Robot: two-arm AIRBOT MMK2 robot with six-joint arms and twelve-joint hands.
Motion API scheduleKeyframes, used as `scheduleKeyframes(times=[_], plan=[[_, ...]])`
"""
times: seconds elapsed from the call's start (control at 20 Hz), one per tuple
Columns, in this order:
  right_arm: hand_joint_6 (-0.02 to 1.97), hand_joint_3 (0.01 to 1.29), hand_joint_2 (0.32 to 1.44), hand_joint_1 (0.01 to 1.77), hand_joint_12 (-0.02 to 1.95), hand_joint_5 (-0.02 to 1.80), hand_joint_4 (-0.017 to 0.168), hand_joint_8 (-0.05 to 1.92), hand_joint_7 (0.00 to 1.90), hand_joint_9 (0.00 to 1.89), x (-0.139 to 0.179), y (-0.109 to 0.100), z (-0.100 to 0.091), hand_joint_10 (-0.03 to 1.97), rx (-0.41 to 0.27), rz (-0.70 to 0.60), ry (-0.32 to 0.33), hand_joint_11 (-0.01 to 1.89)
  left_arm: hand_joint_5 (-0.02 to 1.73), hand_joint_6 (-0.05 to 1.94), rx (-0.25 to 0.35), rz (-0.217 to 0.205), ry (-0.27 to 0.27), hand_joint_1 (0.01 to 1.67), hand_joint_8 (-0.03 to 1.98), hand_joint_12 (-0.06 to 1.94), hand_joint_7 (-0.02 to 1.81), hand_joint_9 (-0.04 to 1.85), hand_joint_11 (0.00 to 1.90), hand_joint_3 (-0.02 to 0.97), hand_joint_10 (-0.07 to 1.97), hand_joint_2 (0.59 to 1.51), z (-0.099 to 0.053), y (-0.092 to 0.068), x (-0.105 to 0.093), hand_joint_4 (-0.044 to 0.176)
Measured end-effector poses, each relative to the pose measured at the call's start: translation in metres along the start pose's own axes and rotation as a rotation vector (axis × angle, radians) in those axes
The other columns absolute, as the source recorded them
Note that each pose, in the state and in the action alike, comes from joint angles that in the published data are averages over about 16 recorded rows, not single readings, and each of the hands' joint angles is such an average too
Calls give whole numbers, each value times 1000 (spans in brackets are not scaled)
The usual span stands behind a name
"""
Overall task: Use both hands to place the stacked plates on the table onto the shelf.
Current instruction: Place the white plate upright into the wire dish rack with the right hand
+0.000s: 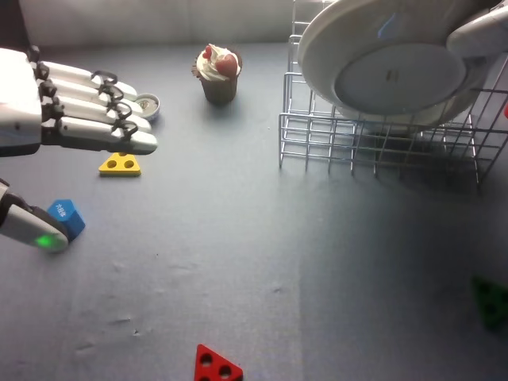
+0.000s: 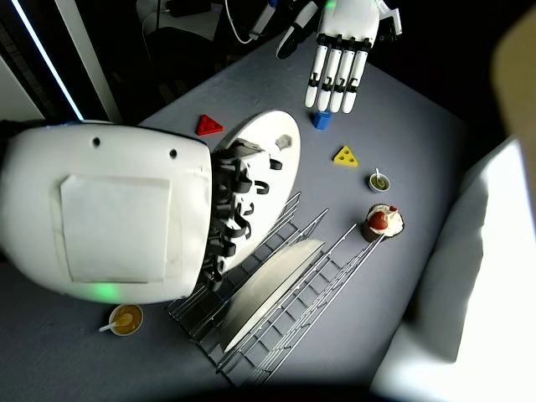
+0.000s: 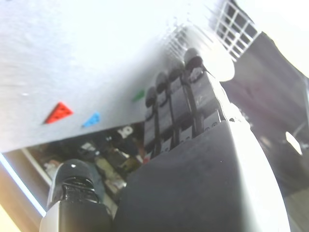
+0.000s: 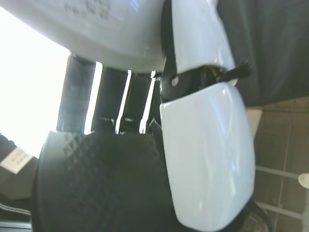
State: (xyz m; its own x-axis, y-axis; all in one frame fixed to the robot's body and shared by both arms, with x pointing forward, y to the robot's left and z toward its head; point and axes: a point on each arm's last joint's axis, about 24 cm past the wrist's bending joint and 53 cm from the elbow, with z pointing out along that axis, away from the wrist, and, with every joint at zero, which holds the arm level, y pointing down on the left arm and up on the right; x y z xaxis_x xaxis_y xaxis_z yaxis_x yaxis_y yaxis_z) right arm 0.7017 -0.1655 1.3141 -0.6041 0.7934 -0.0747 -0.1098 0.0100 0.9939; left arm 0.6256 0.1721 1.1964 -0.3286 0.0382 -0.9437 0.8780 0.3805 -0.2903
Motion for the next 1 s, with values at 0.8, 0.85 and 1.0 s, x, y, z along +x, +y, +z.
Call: scheduleKeyframes(times=[0.8,0.85,1.0], plan=[[716,13,952,1481,1225,974,-8,402,1189,1363,-15,-21,11,112,35,-15,-17,1063,226,9,27,5,-1,90,2,14,289,273,231,17,12,1051,4,-7,2,-2],[716,13,951,1480,1230,973,-8,409,1188,1369,-16,-23,12,98,40,-16,-18,1062,228,9,28,3,1,91,2,14,291,275,232,17,12,1051,4,-8,3,-2],[718,13,951,1481,1244,967,-8,442,1184,1384,-19,-30,13,62,52,-19,-22,1062,233,9,32,-4,9,93,3,14,298,281,235,17,12,1051,6,-9,6,-2]])
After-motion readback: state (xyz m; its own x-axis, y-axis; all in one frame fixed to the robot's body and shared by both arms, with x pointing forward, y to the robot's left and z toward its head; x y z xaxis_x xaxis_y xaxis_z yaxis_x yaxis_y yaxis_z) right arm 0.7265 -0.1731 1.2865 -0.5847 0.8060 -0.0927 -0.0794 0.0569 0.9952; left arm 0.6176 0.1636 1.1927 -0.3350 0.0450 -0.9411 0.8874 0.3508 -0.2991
